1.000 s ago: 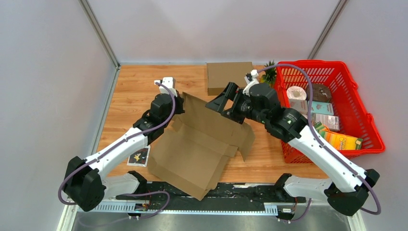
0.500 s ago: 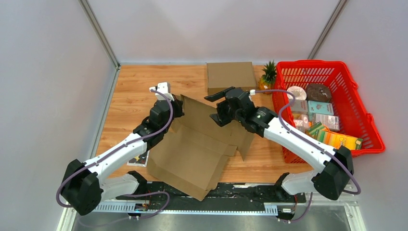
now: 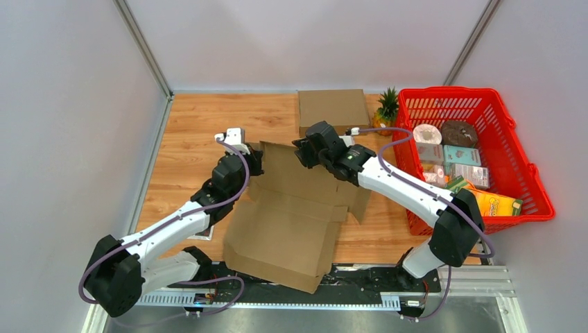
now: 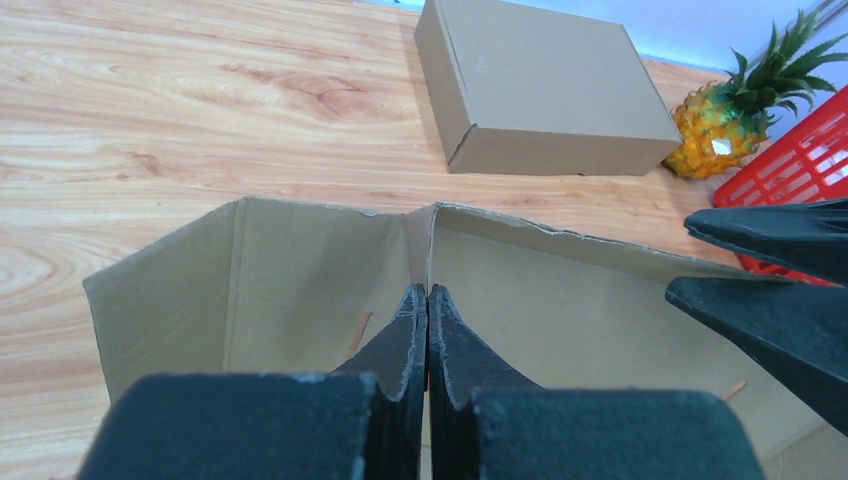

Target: Fold the paper box

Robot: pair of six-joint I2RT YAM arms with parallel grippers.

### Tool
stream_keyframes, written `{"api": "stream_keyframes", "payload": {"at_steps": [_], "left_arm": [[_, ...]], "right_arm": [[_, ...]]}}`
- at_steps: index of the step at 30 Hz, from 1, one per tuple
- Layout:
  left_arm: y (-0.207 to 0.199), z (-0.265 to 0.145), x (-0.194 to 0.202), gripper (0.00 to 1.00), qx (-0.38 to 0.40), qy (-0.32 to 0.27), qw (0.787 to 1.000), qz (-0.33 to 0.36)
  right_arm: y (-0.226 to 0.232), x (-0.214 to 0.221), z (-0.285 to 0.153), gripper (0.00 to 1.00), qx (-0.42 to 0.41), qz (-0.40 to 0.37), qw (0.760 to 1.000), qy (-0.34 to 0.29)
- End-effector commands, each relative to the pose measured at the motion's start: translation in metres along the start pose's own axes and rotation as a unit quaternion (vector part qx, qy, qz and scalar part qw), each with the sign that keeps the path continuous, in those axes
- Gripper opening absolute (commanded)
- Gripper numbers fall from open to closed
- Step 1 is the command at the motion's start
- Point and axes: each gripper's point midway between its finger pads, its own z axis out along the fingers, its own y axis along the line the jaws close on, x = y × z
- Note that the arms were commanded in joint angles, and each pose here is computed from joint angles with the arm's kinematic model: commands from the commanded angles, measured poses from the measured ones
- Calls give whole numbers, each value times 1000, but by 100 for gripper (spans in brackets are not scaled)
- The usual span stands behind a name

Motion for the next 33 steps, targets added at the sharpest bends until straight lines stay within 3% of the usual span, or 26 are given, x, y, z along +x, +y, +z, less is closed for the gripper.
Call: {"api": "stream_keyframes", "payload": {"at_steps": [1,6,10,15,17,19,21,23,27,29,33], "left_arm": [[-24,-4,-24,0,58,-45,997,-2],[-30,-2,-26,0,71,-51,996,5],[-35,0,-26,0,82,-53,995,5],[-36,0,-25,0,85,-51,995,13],[-41,-2,-26,2,94,-42,995,15],[-45,-9,-23,7,102,-7,994,28],[-38,-17,-17,25,93,17,995,36],[-33,-34,-27,41,96,-2,995,30],[1,-65,-32,55,38,10,999,38],[19,-76,-42,59,2,3,1000,26],[61,-79,-26,63,-74,29,997,24]], "right_arm": [[22,-13,-3,34,-28,-1,999,-44],[19,-19,0,24,-25,3,999,-46],[18,-25,4,40,-16,-5,998,-57],[14,-27,11,25,-10,-9,998,-62],[17,-28,11,15,-16,-15,998,-61],[16,-32,11,7,-17,-19,997,-66],[25,-37,5,2,-42,-22,997,-67],[29,-42,5,0,-69,-27,995,-71],[23,-58,2,0,-84,-41,992,-81],[15,-59,4,0,-91,-37,993,-70],[9,-65,8,0,-97,-20,993,-58]]}}
